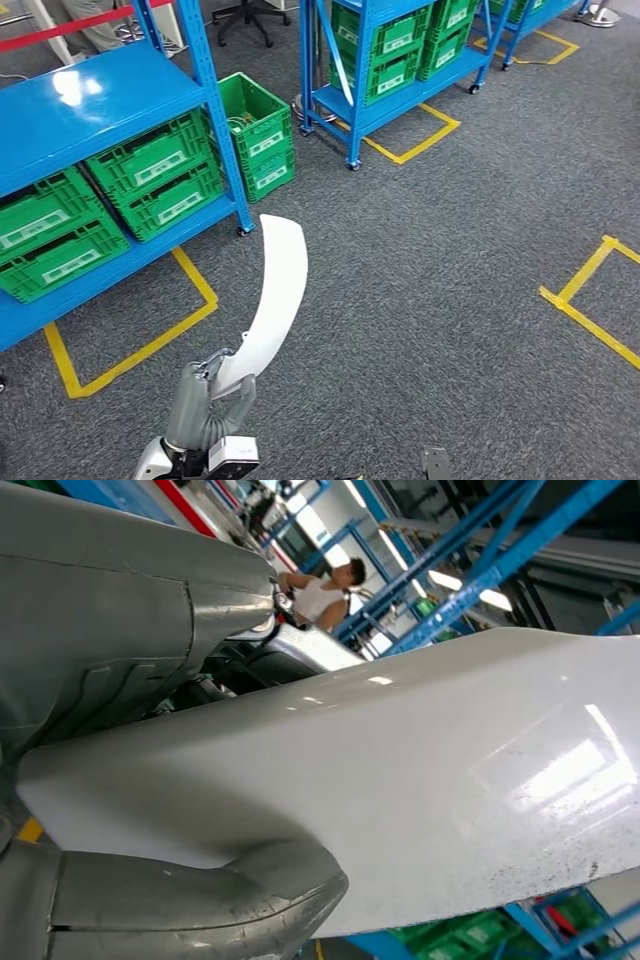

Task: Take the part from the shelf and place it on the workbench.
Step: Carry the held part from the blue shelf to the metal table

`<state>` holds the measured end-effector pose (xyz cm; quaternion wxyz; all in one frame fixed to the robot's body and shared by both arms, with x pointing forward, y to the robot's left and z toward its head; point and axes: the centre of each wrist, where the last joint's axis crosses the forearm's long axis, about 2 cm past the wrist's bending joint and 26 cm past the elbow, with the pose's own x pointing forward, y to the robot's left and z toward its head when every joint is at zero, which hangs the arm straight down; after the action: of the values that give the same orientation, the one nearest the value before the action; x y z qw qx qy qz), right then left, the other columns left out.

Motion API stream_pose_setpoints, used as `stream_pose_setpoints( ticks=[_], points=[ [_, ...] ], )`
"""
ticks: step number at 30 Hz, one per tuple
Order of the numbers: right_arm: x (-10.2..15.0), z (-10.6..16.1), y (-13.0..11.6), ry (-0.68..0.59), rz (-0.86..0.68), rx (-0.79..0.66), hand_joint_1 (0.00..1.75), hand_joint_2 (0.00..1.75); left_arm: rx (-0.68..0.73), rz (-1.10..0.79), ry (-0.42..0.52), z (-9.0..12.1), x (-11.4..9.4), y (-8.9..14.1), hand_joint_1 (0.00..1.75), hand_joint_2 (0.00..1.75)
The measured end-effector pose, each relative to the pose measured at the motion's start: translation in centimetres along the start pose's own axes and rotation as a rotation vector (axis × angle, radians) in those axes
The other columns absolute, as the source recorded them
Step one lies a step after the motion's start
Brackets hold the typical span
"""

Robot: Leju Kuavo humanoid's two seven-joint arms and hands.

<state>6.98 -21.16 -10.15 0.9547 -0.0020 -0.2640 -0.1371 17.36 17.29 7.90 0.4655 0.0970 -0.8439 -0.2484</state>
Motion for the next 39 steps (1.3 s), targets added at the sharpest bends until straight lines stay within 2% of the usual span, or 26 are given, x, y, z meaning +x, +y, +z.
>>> stream_pose_setpoints(
  ticks=[39],
  points=[
    [-0.05,0.04,0.13,0.0,-0.003,0.007,0.0,1.75,0.006,0.023,-0.006,0.22,-0.2,-0.17,1.75,1.75]
  ],
)
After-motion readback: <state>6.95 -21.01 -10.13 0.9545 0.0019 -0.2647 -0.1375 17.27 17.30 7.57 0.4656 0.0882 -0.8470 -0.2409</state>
